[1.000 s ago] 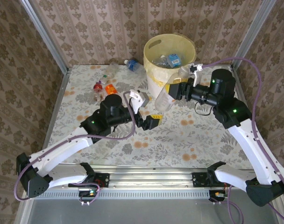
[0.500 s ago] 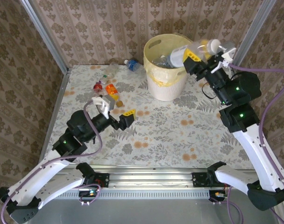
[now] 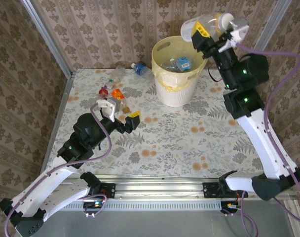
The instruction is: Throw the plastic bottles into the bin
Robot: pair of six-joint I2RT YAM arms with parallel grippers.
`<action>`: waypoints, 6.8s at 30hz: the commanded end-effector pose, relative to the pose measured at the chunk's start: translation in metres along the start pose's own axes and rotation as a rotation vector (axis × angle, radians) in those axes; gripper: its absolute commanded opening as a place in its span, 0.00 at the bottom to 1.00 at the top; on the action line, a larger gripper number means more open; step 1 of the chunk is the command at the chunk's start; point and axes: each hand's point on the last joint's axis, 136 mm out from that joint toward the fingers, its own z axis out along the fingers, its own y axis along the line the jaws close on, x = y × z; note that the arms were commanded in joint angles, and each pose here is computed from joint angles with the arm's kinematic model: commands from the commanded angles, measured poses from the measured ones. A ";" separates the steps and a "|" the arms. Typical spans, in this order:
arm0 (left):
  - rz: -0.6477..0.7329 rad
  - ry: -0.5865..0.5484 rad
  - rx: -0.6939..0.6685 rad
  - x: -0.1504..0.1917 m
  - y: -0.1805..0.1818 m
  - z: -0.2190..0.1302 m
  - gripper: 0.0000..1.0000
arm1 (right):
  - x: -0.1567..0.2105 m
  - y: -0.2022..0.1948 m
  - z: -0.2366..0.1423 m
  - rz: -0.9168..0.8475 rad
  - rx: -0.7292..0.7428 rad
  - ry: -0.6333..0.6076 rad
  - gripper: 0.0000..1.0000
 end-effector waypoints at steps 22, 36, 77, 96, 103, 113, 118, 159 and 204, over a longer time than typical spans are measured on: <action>-0.157 0.123 -0.174 -0.004 0.047 0.015 1.00 | 0.148 -0.020 -0.036 0.071 0.042 0.666 1.00; -0.263 0.277 -0.323 0.010 0.102 0.059 1.00 | 0.125 -0.002 -0.104 0.123 -0.007 0.680 1.00; -0.750 0.526 -0.550 0.158 0.268 0.300 0.96 | 0.179 0.013 -0.166 0.162 -0.061 0.859 1.00; -0.692 0.352 -0.532 0.179 0.277 0.377 1.00 | 0.206 0.024 -0.172 0.228 -0.105 0.860 1.00; -0.689 0.327 -0.533 0.182 0.282 0.381 1.00 | 0.209 0.024 -0.175 0.222 -0.106 0.852 1.00; -0.679 0.345 -0.558 0.200 0.288 0.384 0.94 | 0.211 0.025 -0.176 0.226 -0.111 0.846 1.00; -0.655 0.397 -0.589 0.214 0.289 0.378 0.86 | 0.214 0.024 -0.176 0.222 -0.105 0.846 1.00; -0.720 0.094 -0.289 0.096 0.267 0.400 0.79 | 0.220 0.020 -0.179 0.202 -0.087 0.852 1.00; -0.952 0.039 0.113 0.160 0.192 0.451 0.86 | 0.246 0.019 -0.176 0.213 -0.081 0.913 1.00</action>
